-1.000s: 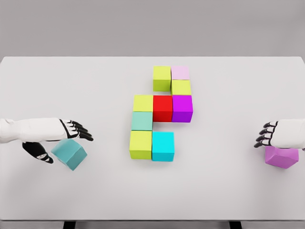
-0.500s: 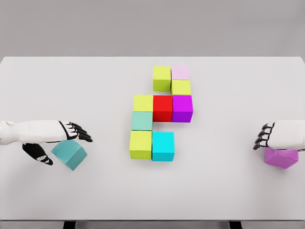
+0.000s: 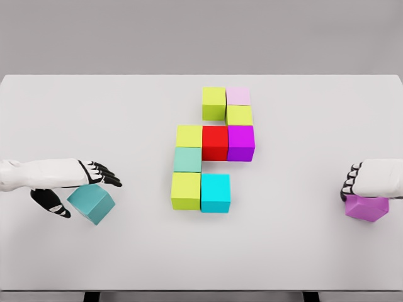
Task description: Assemble the squares on the desktop into the number 2
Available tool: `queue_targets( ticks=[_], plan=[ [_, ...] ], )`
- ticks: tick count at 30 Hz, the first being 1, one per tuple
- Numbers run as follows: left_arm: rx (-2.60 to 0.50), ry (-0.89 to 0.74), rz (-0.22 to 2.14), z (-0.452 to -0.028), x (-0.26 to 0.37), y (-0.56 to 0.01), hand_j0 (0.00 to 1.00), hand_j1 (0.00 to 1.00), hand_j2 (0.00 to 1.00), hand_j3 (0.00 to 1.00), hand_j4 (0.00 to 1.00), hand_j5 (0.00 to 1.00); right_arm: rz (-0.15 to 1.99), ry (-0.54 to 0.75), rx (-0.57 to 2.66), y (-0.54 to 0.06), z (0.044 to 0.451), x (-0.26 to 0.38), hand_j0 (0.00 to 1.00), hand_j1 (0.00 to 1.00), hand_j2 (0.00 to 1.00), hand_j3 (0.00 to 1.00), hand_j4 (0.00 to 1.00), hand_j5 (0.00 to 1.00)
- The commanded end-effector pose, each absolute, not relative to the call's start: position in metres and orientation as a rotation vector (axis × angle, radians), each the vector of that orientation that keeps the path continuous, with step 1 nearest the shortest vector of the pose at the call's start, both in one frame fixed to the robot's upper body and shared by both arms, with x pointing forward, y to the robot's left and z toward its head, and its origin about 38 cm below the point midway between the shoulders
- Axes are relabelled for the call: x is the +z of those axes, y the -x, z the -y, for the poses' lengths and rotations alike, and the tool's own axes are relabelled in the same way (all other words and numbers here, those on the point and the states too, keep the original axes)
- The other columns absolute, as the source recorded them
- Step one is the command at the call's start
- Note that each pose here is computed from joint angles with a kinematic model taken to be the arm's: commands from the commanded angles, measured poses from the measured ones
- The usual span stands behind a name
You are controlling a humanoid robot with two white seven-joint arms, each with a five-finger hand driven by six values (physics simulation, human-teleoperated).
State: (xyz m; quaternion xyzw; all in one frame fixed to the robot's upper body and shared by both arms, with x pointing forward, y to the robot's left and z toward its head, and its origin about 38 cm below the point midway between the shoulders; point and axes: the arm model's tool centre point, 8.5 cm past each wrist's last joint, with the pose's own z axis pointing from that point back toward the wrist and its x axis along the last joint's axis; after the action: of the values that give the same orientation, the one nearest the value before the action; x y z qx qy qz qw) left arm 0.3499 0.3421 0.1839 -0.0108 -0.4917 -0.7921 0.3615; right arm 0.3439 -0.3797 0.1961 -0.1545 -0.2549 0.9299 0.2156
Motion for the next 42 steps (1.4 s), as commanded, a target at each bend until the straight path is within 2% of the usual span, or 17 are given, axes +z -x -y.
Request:
queue_targets(
  ticks=[1, 12, 26, 42],
  plan=[
    [-2.032, 0.034, 1.275, -0.340, 0.183, -0.350, 1.00, 1.00, 1.00, 1.00, 1.00, 1.00, 0.779, 0.382, 2.529, -0.344, 0.373, 0.197, 0.70, 0.70, 0.70, 0.70, 0.70, 0.70],
    [-2.029, 0.040, 1.279, -0.339, 0.182, -0.351, 1.00, 1.00, 1.00, 1.00, 1.00, 1.00, 0.861, 0.412, 2.426, -0.361, 0.381, 0.211, 0.66, 0.66, 0.66, 0.66, 0.66, 0.66],
    [-2.026, 0.052, 1.269, -0.339, 0.177, -0.348, 1.00, 1.00, 1.00, 1.00, 1.00, 1.00, 1.076, 0.419, 2.427, -0.377, 0.332, 0.221, 0.66, 0.66, 0.66, 0.66, 0.66, 0.66],
    [-2.016, 0.055, 1.270, -0.338, 0.171, -0.350, 1.00, 1.00, 1.00, 1.00, 1.00, 1.00, 1.251, 0.329, 2.483, -0.369, 0.274, 0.215, 0.67, 0.67, 0.67, 0.67, 0.67, 0.67]
  ],
)
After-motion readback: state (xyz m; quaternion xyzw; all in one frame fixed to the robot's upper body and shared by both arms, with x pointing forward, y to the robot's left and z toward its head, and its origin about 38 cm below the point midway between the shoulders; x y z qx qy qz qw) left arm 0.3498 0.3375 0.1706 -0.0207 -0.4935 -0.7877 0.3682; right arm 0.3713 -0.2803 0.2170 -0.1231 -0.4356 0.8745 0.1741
